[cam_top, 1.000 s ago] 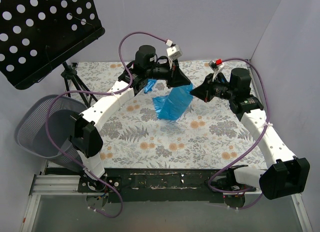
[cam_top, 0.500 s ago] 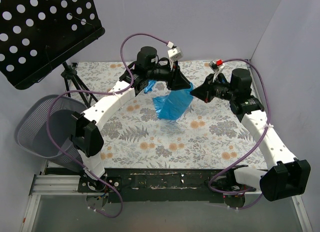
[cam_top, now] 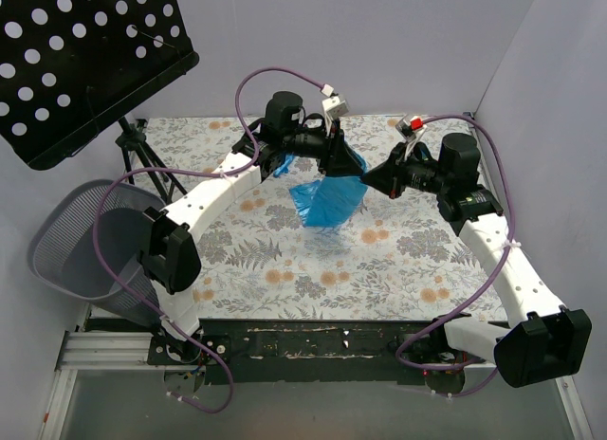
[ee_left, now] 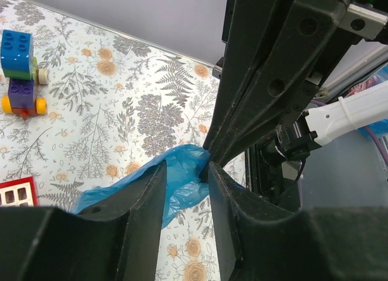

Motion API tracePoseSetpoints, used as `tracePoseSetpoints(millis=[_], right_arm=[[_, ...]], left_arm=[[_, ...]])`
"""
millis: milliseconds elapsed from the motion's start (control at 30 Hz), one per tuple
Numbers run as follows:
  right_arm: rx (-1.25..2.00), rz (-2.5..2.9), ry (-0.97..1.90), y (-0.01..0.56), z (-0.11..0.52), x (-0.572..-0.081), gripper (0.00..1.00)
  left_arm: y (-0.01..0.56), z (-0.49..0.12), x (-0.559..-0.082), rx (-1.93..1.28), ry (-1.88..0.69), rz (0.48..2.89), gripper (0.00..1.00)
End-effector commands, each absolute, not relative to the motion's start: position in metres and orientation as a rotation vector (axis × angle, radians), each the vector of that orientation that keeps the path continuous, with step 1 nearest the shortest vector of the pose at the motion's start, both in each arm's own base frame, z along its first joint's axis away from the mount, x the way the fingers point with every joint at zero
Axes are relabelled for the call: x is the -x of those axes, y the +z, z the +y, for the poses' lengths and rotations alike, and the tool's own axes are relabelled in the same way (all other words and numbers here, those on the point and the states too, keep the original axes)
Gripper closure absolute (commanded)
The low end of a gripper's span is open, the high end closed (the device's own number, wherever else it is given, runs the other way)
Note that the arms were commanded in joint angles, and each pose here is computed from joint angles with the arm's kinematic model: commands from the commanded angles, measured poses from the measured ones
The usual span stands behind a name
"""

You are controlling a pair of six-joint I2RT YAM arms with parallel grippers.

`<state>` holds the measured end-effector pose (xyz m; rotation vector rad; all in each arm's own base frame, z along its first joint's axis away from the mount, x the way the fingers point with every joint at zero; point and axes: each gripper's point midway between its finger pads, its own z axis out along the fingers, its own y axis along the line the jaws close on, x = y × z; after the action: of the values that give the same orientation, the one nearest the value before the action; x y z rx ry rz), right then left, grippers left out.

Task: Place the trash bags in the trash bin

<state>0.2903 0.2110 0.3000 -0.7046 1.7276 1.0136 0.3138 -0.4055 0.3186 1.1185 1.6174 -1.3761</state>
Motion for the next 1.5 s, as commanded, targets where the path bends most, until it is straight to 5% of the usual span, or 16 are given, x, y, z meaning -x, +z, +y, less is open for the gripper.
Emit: tracePoseSetpoints(millis=[0,133,433,700,1000,1467], right_arm=[[0.750,1.645,0.996,0.313,0.213,-0.285,0.99],[0.765,1.632,1.000,0.314,0.214,-0.283,0.99],[0.848,1.568,1.012,0.319,0.218,-0.273,0.99],[0.843,1.592,0.968,0.319,0.213,-0.272,0.99],[0.775,1.662,0.907,0.314,0.201,-0.276,0.99],[0.544,1.838,0.540,0.293,0.152,-0.318,0.99]], left_arm=[[0.327,-0.410,-0.304,-1.167,-1.427,1.575,0.66],[0.324,-0.411,-0.297,-1.211,-1.476,1.556,0.68],[0.323,-0.413,-0.285,-1.247,-1.577,1.522,1.00],[0.315,-0.401,-0.299,-1.195,-1.495,1.582,1.00],[0.270,-0.364,-0.371,-1.043,-0.958,1.841,1.00],[0.306,-0.327,-0.367,-1.018,-0.766,1.776,1.00]])
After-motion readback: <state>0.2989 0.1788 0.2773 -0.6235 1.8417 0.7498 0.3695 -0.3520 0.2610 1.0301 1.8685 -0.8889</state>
